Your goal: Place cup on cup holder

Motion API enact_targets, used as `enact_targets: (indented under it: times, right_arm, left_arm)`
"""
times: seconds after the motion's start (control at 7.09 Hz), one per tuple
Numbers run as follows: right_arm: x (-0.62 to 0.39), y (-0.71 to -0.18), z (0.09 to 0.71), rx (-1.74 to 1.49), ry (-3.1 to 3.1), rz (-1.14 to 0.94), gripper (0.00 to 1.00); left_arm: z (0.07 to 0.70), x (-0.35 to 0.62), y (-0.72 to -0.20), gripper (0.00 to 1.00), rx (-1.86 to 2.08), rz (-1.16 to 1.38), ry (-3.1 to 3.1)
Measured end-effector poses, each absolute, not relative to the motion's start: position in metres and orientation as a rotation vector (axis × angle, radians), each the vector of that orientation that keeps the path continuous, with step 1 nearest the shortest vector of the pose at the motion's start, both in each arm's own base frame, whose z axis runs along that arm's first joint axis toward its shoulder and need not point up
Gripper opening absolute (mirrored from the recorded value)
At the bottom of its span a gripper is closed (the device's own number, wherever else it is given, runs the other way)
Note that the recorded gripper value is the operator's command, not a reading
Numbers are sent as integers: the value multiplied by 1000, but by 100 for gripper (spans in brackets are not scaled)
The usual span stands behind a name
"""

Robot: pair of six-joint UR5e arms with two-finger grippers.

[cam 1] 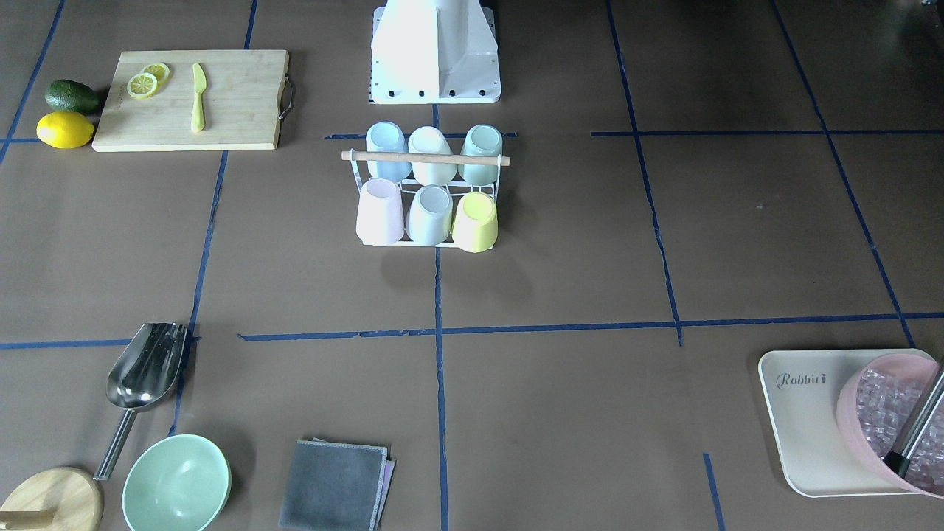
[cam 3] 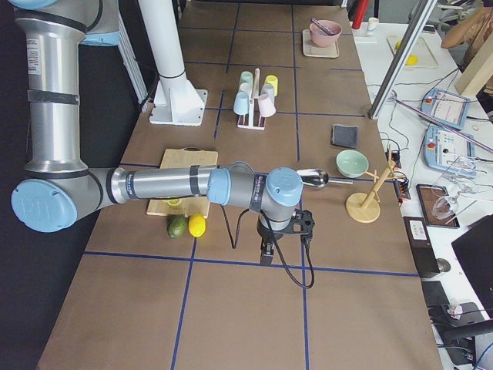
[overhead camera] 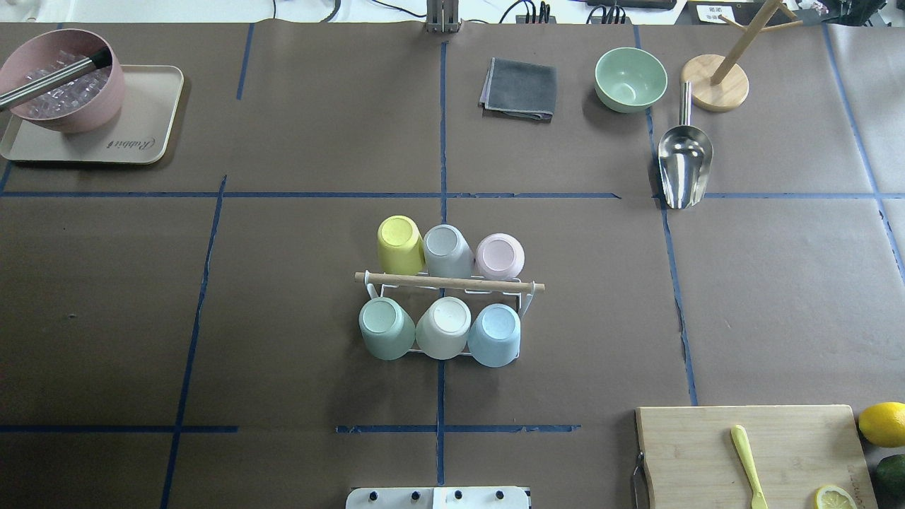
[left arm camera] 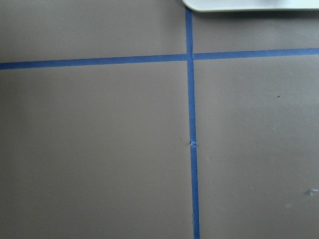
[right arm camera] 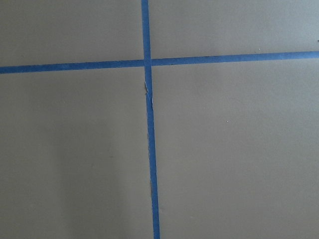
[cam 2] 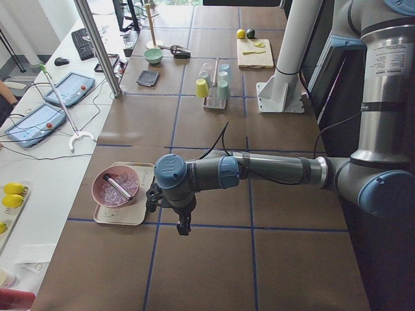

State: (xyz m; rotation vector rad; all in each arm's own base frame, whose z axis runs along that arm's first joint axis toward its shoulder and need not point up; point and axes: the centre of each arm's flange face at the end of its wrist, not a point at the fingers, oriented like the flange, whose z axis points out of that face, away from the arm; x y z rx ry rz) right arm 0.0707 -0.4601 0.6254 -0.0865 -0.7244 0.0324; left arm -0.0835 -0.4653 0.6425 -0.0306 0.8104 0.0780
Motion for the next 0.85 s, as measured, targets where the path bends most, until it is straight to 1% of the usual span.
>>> enact_targets:
  times: [0.85]
  right_arm:
    - [71,-459,627,-91,-718,35,100]
  left_arm:
    - [643,-84,-462,100,-27,80,811]
